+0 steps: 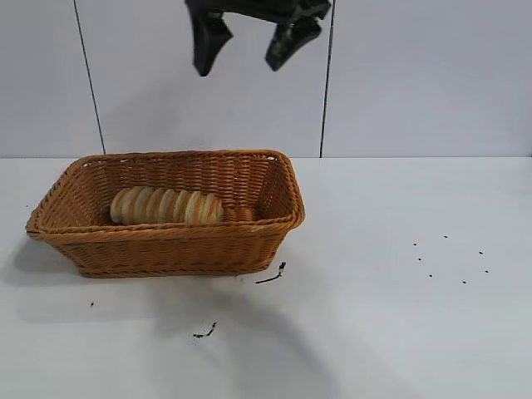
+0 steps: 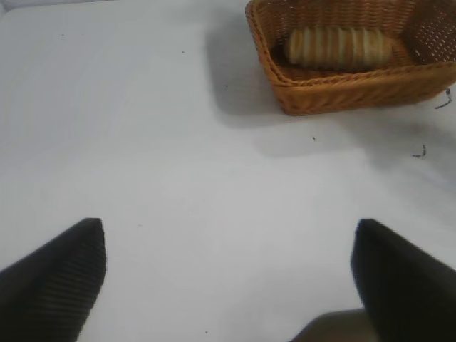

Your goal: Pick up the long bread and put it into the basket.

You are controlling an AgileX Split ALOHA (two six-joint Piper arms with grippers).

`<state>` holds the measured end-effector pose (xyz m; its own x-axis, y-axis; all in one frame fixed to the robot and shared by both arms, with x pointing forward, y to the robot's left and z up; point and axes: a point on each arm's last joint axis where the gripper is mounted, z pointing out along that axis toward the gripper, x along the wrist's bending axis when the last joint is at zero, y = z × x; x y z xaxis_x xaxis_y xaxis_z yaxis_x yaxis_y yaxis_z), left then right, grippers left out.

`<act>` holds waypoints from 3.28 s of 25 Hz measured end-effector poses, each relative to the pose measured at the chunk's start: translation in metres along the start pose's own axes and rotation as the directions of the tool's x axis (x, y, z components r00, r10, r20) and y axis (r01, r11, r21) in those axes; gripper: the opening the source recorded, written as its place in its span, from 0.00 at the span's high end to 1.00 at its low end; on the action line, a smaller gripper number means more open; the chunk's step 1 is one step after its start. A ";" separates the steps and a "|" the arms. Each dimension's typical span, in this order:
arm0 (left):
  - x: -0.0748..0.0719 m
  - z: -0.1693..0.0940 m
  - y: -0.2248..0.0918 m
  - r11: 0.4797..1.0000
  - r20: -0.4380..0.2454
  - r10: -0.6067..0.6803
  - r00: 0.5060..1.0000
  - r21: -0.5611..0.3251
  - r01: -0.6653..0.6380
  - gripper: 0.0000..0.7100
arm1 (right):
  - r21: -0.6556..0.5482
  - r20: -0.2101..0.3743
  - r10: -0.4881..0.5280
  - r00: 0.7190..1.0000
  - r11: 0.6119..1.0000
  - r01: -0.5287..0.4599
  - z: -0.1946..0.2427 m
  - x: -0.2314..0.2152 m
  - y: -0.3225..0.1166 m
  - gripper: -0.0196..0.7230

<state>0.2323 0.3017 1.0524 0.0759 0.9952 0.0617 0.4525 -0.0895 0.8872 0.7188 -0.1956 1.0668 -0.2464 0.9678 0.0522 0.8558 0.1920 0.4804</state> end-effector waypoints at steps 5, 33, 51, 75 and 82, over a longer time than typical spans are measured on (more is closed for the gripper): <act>0.000 0.000 0.000 1.000 0.000 0.000 1.000 0.000 0.000 0.02 | 0.028 0.091 0.142 0.986 0.989 -0.145 -0.008 -0.082 -0.010 0.04; 0.000 0.000 0.000 1.000 0.000 0.000 1.000 0.000 0.000 0.02 | 0.142 0.131 0.228 0.965 0.959 -0.246 -0.153 -0.062 -0.181 0.04; 0.000 0.000 0.000 1.000 0.000 0.000 1.000 0.000 0.000 0.02 | -0.263 0.156 0.212 0.965 0.950 -0.167 -0.191 0.005 -0.396 0.04; 0.000 0.000 0.000 1.000 0.000 0.000 1.000 0.000 0.000 0.02 | -0.593 0.137 0.130 0.982 0.805 -0.024 -0.225 0.024 -0.439 0.04; 0.000 0.000 0.000 1.000 0.000 0.000 1.000 0.000 0.000 0.02 | -0.593 0.137 0.130 0.982 0.805 -0.024 -0.225 0.024 -0.439 0.04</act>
<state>0.2323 0.3017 1.0524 0.0759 0.9952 0.0617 0.4525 -0.0895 0.8872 0.2349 -0.2932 1.0536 -0.0689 0.9976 -0.0062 0.4253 0.0350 0.9044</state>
